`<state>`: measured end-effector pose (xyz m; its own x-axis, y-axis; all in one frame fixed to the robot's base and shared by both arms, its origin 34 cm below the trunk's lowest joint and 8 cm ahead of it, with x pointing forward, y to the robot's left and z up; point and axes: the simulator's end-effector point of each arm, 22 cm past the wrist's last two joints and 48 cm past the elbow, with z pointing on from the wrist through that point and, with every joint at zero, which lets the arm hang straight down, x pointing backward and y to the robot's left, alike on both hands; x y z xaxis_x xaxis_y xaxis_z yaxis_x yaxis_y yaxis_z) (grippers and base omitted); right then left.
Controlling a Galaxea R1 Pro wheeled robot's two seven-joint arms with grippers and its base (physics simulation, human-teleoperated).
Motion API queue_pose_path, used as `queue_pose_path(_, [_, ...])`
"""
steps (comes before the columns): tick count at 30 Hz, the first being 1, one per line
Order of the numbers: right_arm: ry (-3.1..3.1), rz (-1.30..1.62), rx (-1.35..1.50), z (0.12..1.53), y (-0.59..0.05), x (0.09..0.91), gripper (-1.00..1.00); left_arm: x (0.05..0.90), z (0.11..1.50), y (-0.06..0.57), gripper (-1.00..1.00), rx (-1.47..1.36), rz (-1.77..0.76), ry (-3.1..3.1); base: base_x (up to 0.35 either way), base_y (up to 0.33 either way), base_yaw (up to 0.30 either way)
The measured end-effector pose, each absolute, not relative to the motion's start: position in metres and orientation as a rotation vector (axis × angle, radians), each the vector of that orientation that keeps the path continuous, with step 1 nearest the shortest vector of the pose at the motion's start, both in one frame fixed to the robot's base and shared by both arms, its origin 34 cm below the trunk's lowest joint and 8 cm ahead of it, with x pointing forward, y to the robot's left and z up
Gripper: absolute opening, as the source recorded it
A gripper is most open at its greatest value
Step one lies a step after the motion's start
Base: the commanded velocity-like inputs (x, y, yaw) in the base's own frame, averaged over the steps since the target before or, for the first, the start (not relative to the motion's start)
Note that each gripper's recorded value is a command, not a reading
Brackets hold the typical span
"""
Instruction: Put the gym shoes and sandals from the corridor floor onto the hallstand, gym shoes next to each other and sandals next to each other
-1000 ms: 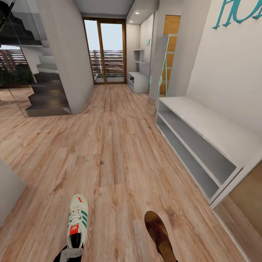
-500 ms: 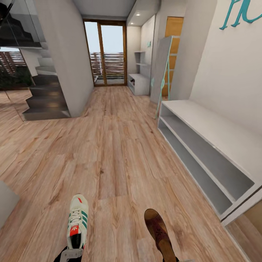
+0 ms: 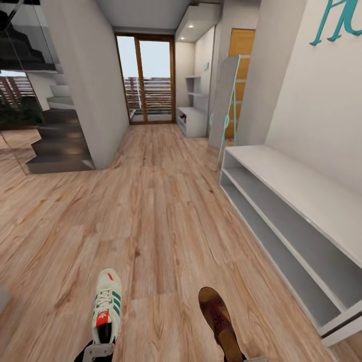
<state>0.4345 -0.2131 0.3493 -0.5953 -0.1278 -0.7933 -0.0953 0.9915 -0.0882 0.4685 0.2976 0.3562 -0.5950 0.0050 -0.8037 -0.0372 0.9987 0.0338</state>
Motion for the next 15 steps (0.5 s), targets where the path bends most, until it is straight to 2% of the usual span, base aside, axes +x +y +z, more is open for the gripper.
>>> queue_pose_path(15, [2.165, -0.041, -0.148, 0.3636, -0.2108, 0.4493, -1.00, 0.4751, 0.3647, 0.2998, -1.00, -0.024, 0.061, 2.184, 0.340, 0.000, 0.000])
